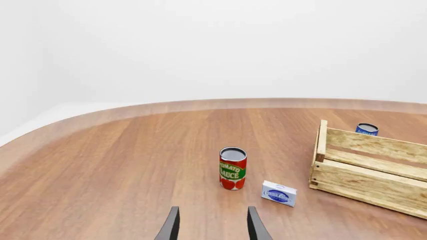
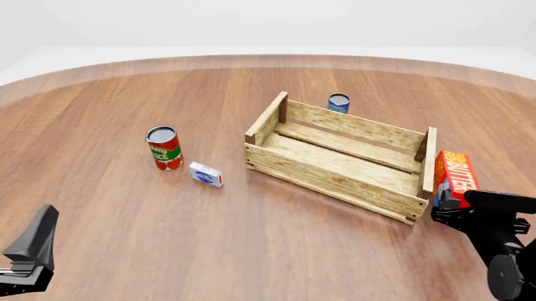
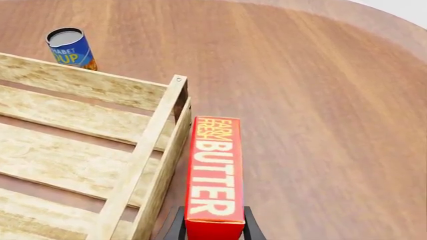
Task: Pick up the butter and put it in the tray.
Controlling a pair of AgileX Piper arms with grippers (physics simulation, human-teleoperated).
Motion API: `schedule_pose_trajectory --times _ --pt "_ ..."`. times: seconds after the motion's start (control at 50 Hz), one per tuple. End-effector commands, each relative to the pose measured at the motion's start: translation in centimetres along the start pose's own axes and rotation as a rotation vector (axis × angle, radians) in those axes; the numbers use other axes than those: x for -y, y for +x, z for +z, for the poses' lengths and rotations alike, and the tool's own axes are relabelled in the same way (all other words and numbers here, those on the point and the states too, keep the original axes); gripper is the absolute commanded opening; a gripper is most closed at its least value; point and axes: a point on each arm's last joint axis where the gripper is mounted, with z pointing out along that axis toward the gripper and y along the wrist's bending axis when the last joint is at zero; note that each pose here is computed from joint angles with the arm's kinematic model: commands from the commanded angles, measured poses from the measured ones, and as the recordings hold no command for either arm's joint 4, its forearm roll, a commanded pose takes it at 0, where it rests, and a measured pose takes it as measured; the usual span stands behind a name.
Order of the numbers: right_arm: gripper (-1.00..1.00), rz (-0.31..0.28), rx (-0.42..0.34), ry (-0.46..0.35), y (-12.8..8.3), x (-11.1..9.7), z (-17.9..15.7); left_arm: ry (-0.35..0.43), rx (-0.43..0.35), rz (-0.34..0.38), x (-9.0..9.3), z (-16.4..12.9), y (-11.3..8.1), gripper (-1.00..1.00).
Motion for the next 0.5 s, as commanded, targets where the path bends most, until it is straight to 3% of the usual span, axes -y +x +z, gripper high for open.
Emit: schedule_pose_trajectory --times 0.02,0.5 --pt "-1.00 0.024 0.005 0.013 -0.2 0.3 0.0 0.000 0.000 0.000 0.0 0.0 0.0 1.00" --pt "-1.00 0.064 0.085 0.070 -3.2 1.7 -2.5 0.000 0.000 0.000 0.0 0.0 0.0 1.00"
